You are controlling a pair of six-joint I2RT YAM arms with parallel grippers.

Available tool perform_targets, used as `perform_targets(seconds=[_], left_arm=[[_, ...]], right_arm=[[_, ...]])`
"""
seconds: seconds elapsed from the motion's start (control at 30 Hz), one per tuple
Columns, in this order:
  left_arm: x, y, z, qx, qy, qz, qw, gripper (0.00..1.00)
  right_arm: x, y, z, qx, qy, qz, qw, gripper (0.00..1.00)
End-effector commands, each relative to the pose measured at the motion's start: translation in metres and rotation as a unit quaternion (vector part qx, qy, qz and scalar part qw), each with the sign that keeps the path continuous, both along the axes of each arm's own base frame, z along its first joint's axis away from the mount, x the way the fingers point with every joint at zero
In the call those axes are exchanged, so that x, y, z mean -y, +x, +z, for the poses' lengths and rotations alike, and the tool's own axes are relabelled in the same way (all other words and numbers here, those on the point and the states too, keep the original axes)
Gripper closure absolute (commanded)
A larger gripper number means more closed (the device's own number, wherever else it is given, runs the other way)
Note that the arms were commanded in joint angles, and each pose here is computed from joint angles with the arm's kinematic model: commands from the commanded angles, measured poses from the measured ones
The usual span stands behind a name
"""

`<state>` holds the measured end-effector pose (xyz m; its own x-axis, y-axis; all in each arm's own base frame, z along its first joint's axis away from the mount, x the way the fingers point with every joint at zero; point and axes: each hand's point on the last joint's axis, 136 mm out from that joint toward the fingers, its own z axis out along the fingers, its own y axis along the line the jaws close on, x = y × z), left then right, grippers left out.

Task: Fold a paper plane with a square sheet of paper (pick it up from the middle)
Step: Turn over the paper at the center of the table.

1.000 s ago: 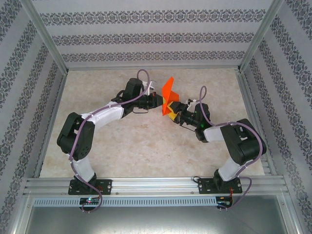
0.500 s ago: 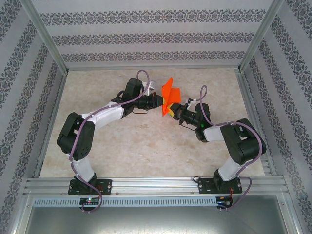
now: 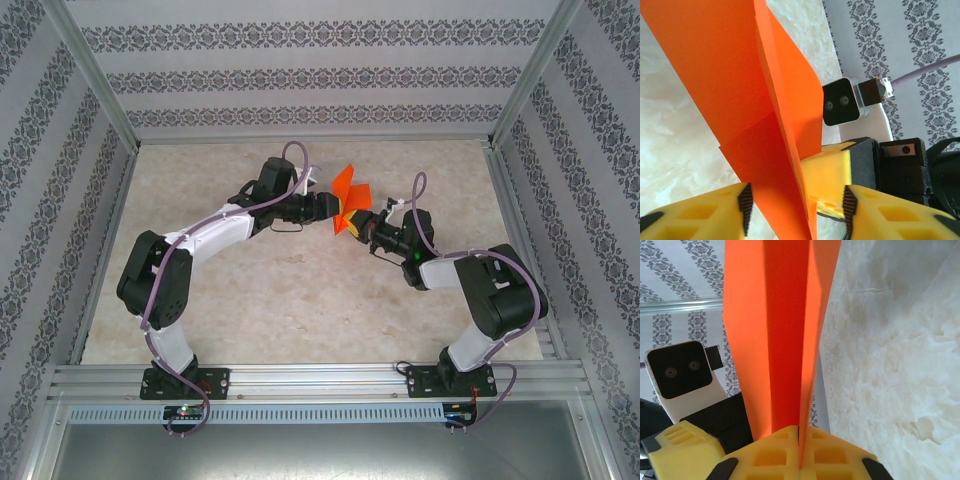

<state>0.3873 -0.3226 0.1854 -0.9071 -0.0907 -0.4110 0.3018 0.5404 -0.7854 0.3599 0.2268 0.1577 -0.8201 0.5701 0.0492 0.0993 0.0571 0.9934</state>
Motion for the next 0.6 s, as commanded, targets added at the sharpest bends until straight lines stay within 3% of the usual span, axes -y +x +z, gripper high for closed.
perform_targets(seconds=[0.0,0.3,0.57], left_arm=[[-0.010,-0.002,0.019,0.012,0.016,-0.003,1.000,0.43],[-0.010,-0.004,0.014,-0.025,-0.006,0.021,0.999,0.34],[-0.001,0.000,0.012,-0.050,-0.071,0.037,0.996,0.37]], right_arm=[[0.000,0.003,0.025,0.050,0.003,0.008,0.999,1.00],[0.000,0.004,0.036,0.071,0.012,0.005,0.997,1.00],[-0.003,0.005,0.049,0.083,0.041,0.002,0.996,1.00]])
